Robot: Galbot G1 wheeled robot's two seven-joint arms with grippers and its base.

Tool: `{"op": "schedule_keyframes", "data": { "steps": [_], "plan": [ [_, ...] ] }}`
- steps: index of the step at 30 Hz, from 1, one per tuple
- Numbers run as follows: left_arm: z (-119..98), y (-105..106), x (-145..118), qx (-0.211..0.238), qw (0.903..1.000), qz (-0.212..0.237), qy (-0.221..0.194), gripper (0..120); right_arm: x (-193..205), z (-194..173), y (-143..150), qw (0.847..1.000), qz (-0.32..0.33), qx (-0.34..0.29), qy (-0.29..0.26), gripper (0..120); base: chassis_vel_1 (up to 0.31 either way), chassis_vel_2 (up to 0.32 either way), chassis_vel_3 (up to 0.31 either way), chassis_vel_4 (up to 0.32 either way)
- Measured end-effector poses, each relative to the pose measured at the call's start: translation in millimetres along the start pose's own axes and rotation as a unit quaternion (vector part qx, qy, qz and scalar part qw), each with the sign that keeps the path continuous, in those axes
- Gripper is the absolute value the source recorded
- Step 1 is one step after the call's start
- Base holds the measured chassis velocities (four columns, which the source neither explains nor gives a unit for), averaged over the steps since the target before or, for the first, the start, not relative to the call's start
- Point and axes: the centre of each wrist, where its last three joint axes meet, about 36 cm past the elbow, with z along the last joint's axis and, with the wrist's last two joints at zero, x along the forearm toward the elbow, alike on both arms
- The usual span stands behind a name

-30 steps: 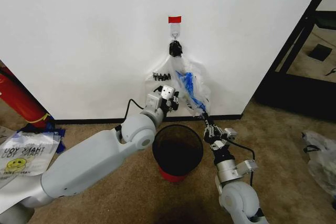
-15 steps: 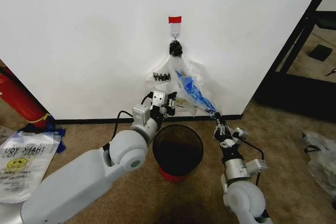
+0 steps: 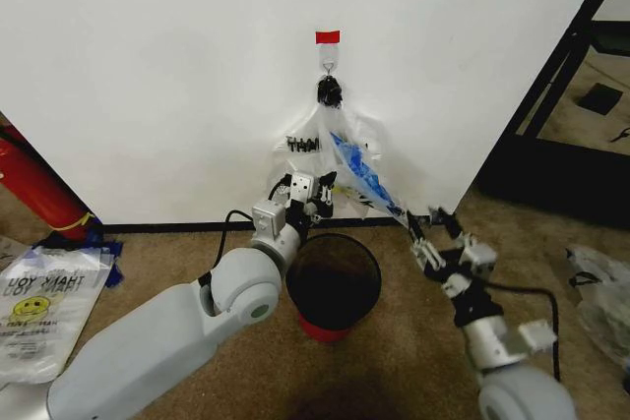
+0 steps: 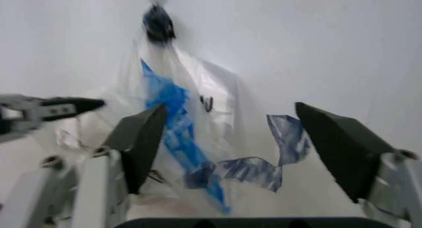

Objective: Pick up the garbage bag from the wall and place it over the trash bin.

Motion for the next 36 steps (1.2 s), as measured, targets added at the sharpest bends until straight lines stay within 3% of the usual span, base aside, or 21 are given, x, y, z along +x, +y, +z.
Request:
{"op": "schedule_keyframes", "data": {
  "steps": [6,13,18,29,36],
  "plan": [
    [7,-2,3,-0.002,1.0000,0.002,0.007,0,-38,6,-31,0.998,-0.027,0.053,0.035,99,0.000,0.000,0.000,0.000],
    [5,-2,3,-0.004,1.0000,0.003,0.005,0,-85,1,-53,0.990,-0.060,0.124,0.035,100,0.000,0.000,0.000,0.000],
    [4,-1,2,-0.005,1.0000,0.002,0.004,0,-99,4,-57,0.986,-0.079,0.137,0.052,100,0.000,0.000,0.000,0.000],
    [5,0,2,-0.003,1.0000,0.000,0.006,0,-138,34,-45,0.970,-0.118,0.198,0.076,100,0.000,0.000,0.000,0.000],
    [3,0,1,-0.002,1.0000,0.001,0.004,0,-140,35,-46,0.959,-0.141,0.236,0.074,90,0.000,0.000,0.000,0.000]
  ]
}}
